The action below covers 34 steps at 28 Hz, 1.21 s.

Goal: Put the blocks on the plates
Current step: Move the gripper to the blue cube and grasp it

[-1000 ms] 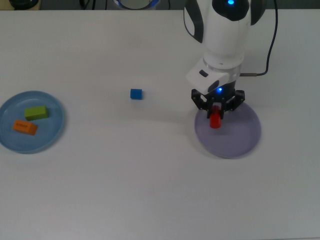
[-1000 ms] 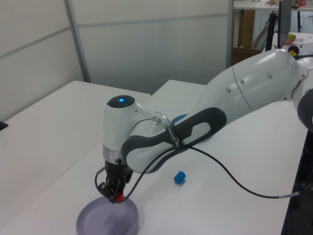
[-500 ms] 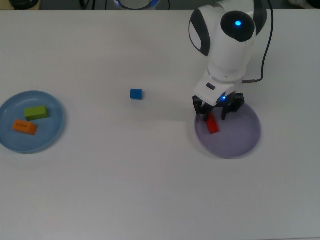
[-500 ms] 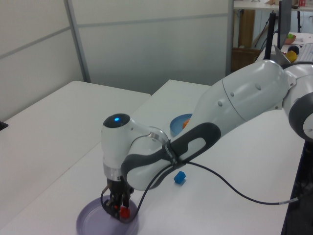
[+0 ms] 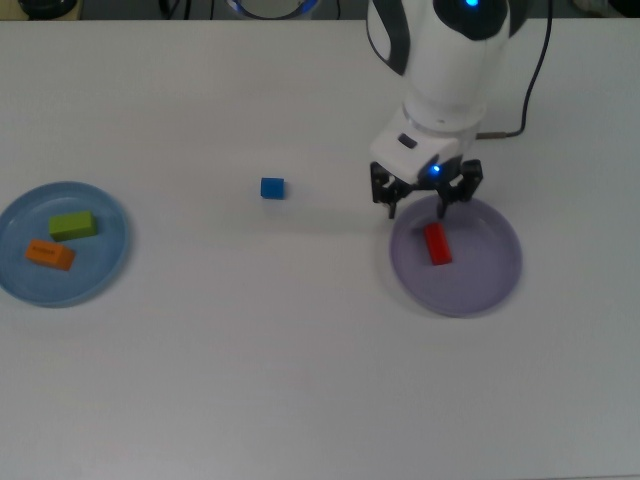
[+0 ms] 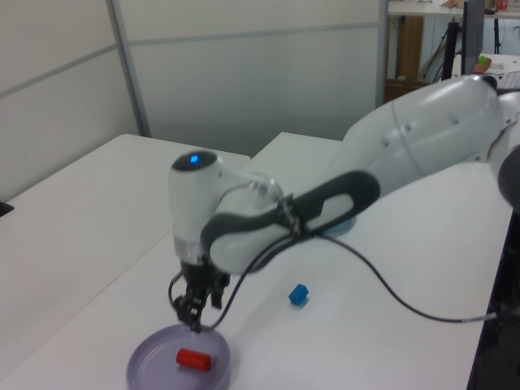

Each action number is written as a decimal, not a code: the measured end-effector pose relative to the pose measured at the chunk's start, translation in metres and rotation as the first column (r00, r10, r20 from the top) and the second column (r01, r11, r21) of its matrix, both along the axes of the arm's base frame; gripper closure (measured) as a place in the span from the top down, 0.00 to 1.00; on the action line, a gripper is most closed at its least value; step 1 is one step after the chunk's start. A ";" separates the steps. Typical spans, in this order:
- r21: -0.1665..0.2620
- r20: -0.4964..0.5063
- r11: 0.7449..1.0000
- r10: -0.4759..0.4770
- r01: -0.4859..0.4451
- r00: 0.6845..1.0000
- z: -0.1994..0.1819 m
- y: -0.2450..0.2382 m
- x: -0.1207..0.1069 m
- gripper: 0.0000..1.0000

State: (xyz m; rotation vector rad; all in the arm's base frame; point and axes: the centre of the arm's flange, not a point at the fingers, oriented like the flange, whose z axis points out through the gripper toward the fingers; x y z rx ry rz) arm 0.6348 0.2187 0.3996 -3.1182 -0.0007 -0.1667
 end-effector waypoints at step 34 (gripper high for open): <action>-0.101 -0.314 0.994 -0.068 0.038 0.947 -0.072 -0.189 -0.038 1.00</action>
